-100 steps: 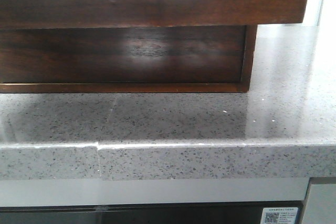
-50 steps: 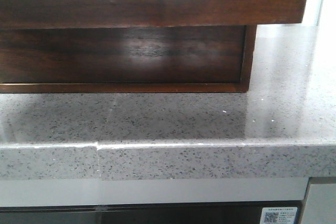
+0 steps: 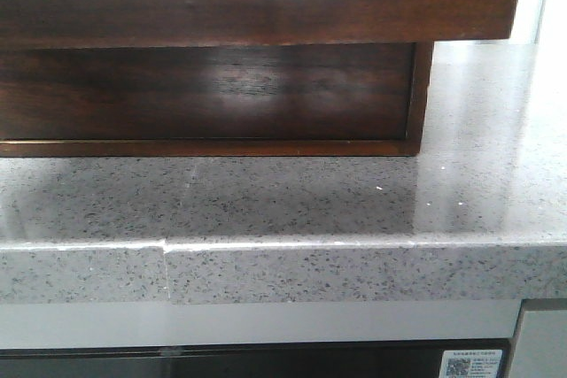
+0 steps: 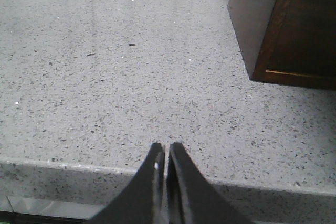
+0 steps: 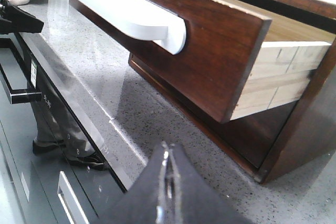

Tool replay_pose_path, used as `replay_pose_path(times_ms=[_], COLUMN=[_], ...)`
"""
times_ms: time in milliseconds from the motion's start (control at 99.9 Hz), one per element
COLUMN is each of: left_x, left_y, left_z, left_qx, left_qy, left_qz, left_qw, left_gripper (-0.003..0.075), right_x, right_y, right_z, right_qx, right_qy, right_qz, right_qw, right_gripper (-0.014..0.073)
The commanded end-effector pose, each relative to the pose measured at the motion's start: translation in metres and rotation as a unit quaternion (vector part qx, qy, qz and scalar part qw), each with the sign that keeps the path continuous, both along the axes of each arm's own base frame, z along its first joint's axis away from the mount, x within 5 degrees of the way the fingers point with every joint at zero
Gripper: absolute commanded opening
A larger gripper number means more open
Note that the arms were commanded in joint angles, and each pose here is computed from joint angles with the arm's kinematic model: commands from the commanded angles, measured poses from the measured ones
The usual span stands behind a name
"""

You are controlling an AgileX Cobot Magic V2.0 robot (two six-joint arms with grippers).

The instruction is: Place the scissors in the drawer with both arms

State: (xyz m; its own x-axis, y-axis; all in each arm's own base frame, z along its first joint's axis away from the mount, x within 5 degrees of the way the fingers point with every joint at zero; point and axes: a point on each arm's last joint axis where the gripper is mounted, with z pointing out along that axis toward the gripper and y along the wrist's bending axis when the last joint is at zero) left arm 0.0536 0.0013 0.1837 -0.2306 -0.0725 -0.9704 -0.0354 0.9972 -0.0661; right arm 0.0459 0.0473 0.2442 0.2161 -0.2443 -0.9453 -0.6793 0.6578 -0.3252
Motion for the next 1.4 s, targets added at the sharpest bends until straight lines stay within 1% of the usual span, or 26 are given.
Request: replay_pose_path(times_ms=[0, 741, 801, 881, 951, 1081, 1181, 1221, 1301, 1391], left_x=[0.000, 0.000, 0.000, 0.000, 0.000, 0.000, 0.000, 0.000, 0.000, 0.000], left_y=[0.000, 0.000, 0.000, 0.000, 0.000, 0.000, 0.000, 0.000, 0.000, 0.000], left_z=[0.000, 0.000, 0.000, 0.000, 0.000, 0.000, 0.000, 0.000, 0.000, 0.000], left_qx=[-0.007, -0.007, -0.007, -0.007, -0.007, -0.007, -0.007, -0.007, -0.007, -0.007], left_qy=[-0.035, -0.035, -0.035, -0.035, -0.035, -0.035, -0.035, -0.035, -0.035, -0.035], left_qz=[0.000, 0.000, 0.000, 0.000, 0.000, 0.000, 0.000, 0.000, 0.000, 0.000], left_qw=[0.999, 0.999, 0.999, 0.999, 0.999, 0.999, 0.999, 0.999, 0.999, 0.999], left_gripper=[-0.0022, -0.0022, -0.0022, -0.0022, -0.0022, -0.0022, -0.0022, -0.0022, -0.0022, -0.0022], right_x=[0.001, 0.001, 0.001, 0.001, 0.002, 0.004, 0.005, 0.006, 0.008, 0.010], right_y=[-0.001, -0.001, -0.001, -0.002, -0.003, -0.007, -0.010, -0.012, -0.015, -0.017], right_z=[0.016, 0.016, 0.017, 0.019, 0.019, 0.020, 0.021, 0.021, 0.021, 0.017], right_qx=[0.039, 0.039, 0.044, 0.055, 0.074, 0.124, 0.141, 0.150, 0.177, 0.191], right_qy=[-0.035, -0.035, -0.040, -0.051, -0.069, -0.113, -0.128, -0.128, -0.105, -0.092], right_qz=[-0.007, -0.007, -0.008, -0.012, -0.017, -0.041, -0.068, -0.078, -0.098, -0.118], right_qw=[0.999, 0.999, 0.998, 0.997, 0.995, 0.985, 0.979, 0.977, 0.974, 0.970], right_gripper=[-0.0041, -0.0041, -0.0041, -0.0041, -0.0041, -0.0041, -0.0041, -0.0041, -0.0041, -0.0041])
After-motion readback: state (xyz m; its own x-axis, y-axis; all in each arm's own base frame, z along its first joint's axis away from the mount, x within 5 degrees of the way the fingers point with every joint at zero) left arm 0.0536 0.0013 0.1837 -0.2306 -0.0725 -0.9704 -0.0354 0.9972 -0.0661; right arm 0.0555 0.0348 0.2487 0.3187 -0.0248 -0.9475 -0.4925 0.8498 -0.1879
